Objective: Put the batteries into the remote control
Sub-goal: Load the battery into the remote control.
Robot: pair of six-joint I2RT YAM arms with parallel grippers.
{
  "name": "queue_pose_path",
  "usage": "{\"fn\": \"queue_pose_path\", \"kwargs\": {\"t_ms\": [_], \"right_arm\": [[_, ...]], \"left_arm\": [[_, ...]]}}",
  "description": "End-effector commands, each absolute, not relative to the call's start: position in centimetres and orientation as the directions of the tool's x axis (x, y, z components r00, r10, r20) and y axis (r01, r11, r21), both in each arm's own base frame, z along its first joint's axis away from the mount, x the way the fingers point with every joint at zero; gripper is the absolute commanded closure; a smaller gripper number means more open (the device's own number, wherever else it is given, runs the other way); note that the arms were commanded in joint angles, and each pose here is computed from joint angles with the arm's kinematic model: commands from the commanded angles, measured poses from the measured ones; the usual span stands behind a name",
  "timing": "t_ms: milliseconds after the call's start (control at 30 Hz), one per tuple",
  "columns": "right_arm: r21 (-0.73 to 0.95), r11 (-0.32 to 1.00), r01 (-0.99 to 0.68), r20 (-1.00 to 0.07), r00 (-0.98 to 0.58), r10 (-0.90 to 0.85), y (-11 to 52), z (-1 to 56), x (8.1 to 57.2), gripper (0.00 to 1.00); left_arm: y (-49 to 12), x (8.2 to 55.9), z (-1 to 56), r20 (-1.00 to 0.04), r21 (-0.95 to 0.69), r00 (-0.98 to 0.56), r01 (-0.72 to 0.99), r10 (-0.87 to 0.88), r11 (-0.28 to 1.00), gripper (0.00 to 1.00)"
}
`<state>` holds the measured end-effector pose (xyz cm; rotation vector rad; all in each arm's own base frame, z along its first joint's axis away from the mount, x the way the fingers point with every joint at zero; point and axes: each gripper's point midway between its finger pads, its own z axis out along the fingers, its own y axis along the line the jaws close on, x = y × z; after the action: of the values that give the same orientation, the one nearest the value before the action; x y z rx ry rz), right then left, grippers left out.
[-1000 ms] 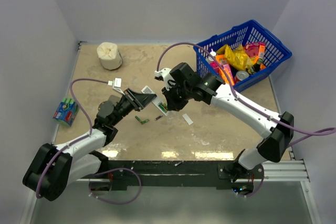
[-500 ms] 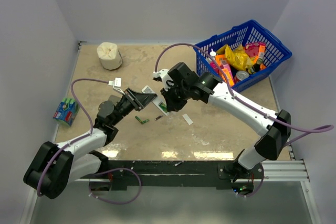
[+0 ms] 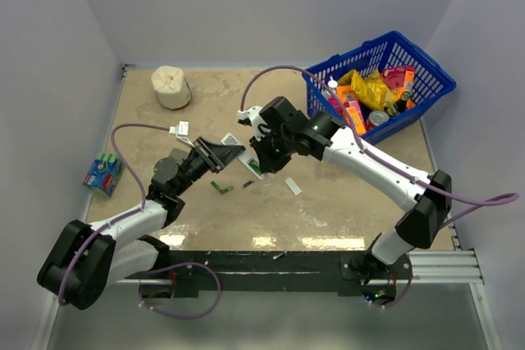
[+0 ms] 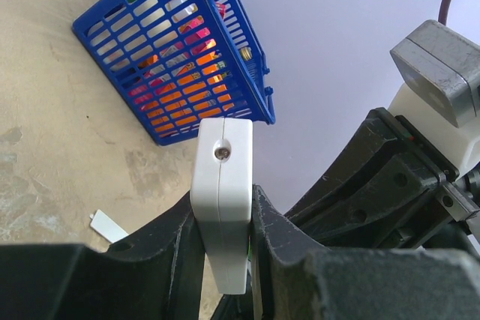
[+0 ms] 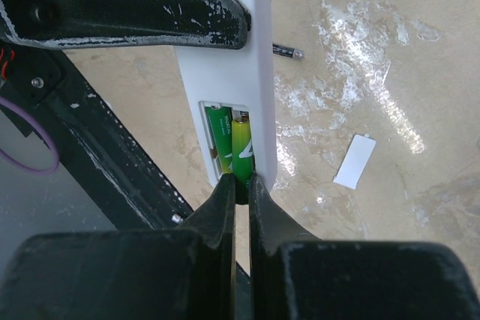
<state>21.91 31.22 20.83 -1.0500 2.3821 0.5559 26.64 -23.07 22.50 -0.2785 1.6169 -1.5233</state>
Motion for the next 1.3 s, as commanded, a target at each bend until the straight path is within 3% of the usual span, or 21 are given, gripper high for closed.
{"fn": "queue_pose_path", "kwargs": {"t_ms": [0, 467, 967, 1033, 1200, 1267], "right_arm": [[0.144, 0.647, -0.748, -0.593, -0.589, -0.549, 31.7, 22.0, 22.7, 0.98], [0.134, 0.651, -0.748, -0.606, -0.581, -0.543, 32.1, 22.7, 22.7, 0.75], [0.134, 0.647, -0.751, -0.666, -0.551, -0.502, 32.3, 25.2, 23.0, 0.74], [0.136, 0.638, -0.758, -0.71, -0.523, -0.471, 32.6, 26.9, 23.2, 0.71], [0.122, 0.598, -0.792, -0.796, -0.438, -0.417, 32.7, 30.9, 23.0, 0.48], [0.105, 0.591, -0.8, -0.818, -0.408, -0.406, 32.2, 32.0, 22.9, 0.44]], "left_arm": [[-22.8, 26.6, 25.5, -0.423, -0.875, -0.556, 0.455, -0.716, 0.163, 1.0], [-22.7, 26.4, 25.1, -0.379, -0.898, -0.58, 0.419, -0.721, 0.135, 1.0], [-22.9, 26.2, 24.8, -0.279, -0.938, -0.629, 0.342, -0.725, 0.064, 1.0], [-22.9, 26.1, 24.4, -0.242, -0.95, -0.646, 0.308, -0.724, 0.042, 1.0], [-22.6, 25.7, 24.7, -0.155, -0.963, -0.665, 0.265, -0.73, -0.037, 1.0], [-22.4, 25.4, 24.9, -0.108, -0.966, -0.674, 0.245, -0.731, -0.084, 1.0]]}}
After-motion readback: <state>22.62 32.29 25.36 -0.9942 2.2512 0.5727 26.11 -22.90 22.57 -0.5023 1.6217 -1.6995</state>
